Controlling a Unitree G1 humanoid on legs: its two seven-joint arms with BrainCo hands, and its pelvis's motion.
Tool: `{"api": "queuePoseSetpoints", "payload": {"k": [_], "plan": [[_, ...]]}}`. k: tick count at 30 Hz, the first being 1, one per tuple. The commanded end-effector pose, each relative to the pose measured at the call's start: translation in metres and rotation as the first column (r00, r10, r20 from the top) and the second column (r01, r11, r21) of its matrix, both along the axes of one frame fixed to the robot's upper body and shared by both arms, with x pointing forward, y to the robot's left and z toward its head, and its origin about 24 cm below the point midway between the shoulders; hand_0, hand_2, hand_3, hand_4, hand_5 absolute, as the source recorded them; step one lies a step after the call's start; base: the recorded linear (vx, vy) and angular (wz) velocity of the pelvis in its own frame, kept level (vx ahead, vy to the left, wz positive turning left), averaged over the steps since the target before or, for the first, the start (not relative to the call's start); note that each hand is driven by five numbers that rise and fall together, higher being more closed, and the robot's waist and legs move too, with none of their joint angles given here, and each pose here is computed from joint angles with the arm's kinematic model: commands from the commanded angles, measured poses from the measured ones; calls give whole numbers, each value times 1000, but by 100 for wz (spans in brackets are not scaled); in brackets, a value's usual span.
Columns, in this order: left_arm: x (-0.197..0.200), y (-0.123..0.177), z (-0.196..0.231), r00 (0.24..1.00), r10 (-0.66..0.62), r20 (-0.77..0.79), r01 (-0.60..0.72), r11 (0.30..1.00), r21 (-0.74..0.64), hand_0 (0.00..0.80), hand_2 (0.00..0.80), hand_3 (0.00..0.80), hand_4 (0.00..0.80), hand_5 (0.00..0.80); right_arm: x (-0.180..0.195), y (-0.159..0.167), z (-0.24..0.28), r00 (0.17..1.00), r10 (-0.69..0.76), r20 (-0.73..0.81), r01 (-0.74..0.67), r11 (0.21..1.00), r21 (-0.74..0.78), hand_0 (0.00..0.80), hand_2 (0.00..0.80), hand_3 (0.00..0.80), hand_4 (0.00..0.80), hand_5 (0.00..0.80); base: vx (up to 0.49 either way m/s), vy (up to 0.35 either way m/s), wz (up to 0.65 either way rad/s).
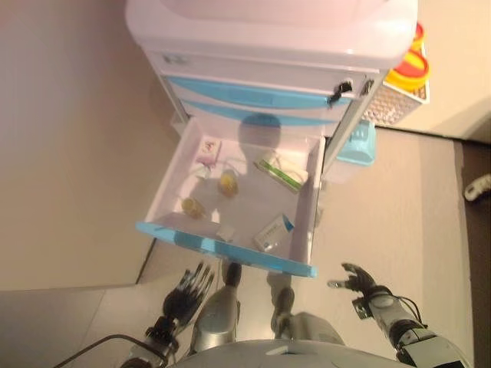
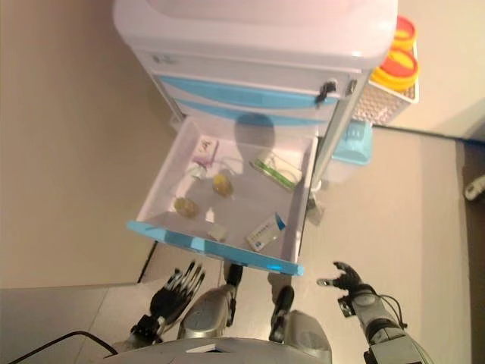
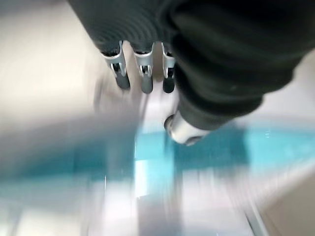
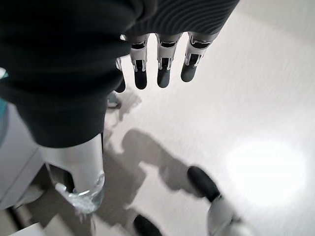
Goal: Open the drawer and pick up the medicine
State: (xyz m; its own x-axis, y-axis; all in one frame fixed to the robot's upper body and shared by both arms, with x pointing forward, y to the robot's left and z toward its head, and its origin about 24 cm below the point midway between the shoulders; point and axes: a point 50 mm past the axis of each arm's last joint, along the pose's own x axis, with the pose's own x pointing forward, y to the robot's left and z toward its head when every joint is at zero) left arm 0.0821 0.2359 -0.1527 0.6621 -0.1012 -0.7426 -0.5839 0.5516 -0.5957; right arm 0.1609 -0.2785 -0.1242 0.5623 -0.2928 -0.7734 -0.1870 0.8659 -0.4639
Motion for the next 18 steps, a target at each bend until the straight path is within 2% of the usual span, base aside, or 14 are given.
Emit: {"api": "queuePoseSetpoints", "payload": {"k": [1,3,5,7,8,9,10,13,15,18], "plan": [[-8,40,3,951,-126,-282,248,856,454,0,0,0,0,0,-17,-14,-2,990,-144,-5,142,978,-151,0,0,0,0,0,109,66,6],[4,41,6,902,-228,-368,414,701,581,0,0,0,0,0,-23,-24,1,975,-219,33,220,950,-221,0,0,0,0,0,100,55,4],[19,37,9,828,-347,-440,560,523,642,0,0,0,0,0,-21,-39,12,952,-279,128,305,904,-299,0,0,0,0,0,77,49,2],[29,33,10,772,-406,-489,632,409,658,0,0,0,0,0,-10,-59,30,920,-297,256,374,861,-345,0,0,0,0,0,50,55,-18],[30,31,10,747,-431,-506,658,375,653,0,0,0,0,0,-1,-69,43,894,-288,343,407,841,-356,0,0,0,0,0,32,43,-34],[30,30,9,747,-430,-507,658,374,654,0,0,0,0,0,3,-71,47,888,-284,360,413,838,-358,0,0,0,0,0,38,77,-37],[29,27,8,718,-452,-529,688,347,637,0,0,0,0,0,27,-81,77,823,-210,528,449,811,-376,0,0,0,0,0,27,100,-33],[21,21,4,694,-471,-545,714,351,606,0,0,0,0,0,77,-69,145,647,38,762,410,825,-390,0,0,0,0,0,17,139,-45],[14,18,1,683,-478,-552,725,358,588,0,0,0,0,0,100,-46,188,497,242,833,302,852,-428,0,0,0,0,0,13,144,-43],[12,14,-1,673,-484,-559,736,368,567,0,0,0,0,0,121,-1,237,301,469,830,85,854,-514,0,0,0,0,0,12,128,-16]]}}
